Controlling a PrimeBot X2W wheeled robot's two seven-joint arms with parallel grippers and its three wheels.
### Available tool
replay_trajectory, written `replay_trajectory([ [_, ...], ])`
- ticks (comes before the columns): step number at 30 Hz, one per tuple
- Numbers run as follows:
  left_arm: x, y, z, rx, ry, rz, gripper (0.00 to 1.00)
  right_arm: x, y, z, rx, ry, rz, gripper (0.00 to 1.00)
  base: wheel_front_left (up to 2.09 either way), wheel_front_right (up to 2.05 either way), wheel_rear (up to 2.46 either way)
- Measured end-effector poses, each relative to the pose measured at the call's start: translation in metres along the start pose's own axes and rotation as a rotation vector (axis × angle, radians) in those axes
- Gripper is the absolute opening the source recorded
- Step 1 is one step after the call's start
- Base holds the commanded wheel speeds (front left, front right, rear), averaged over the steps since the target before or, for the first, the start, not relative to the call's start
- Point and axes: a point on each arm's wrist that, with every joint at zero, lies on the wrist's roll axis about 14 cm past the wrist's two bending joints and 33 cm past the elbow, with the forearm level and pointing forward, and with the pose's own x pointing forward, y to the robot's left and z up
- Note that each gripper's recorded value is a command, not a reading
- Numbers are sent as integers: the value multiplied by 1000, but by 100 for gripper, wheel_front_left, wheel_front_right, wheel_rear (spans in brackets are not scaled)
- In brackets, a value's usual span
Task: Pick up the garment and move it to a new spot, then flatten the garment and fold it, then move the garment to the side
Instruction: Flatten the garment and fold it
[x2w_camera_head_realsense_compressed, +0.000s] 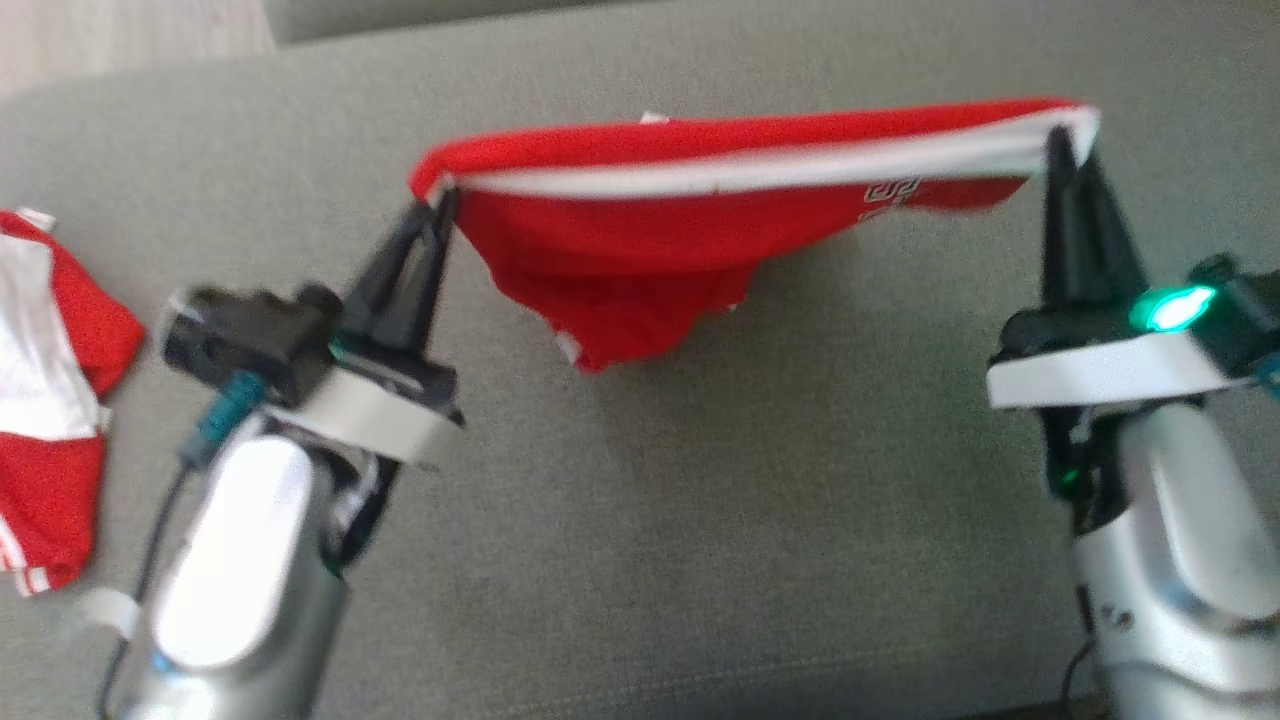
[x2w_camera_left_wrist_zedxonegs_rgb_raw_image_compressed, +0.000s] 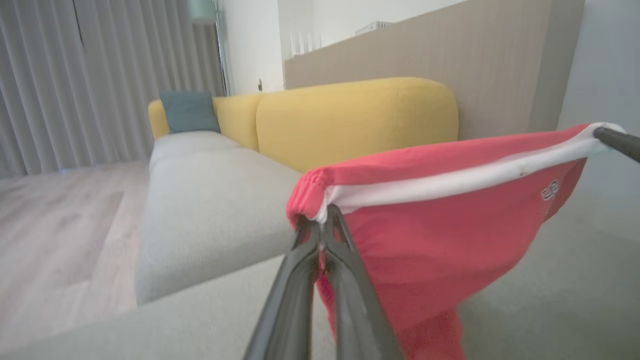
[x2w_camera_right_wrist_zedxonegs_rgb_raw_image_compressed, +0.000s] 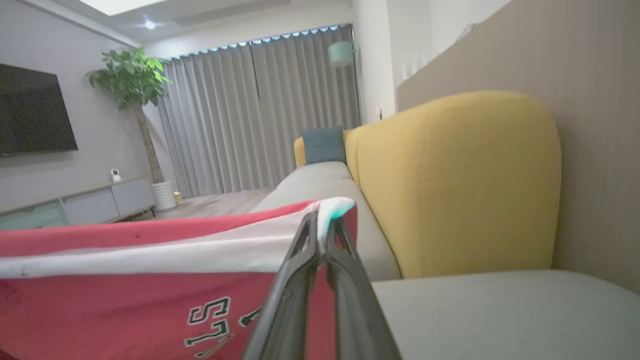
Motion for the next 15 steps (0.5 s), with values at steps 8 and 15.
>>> replay_trajectory([
  [8,9,17,99,248,-197,-54,0,24,19,121,-84,-303,115,0,0,0,0],
  [15,27,36,140,364,-267,-52,0,49,36,168,-141,-406,194,0,0,0,0],
])
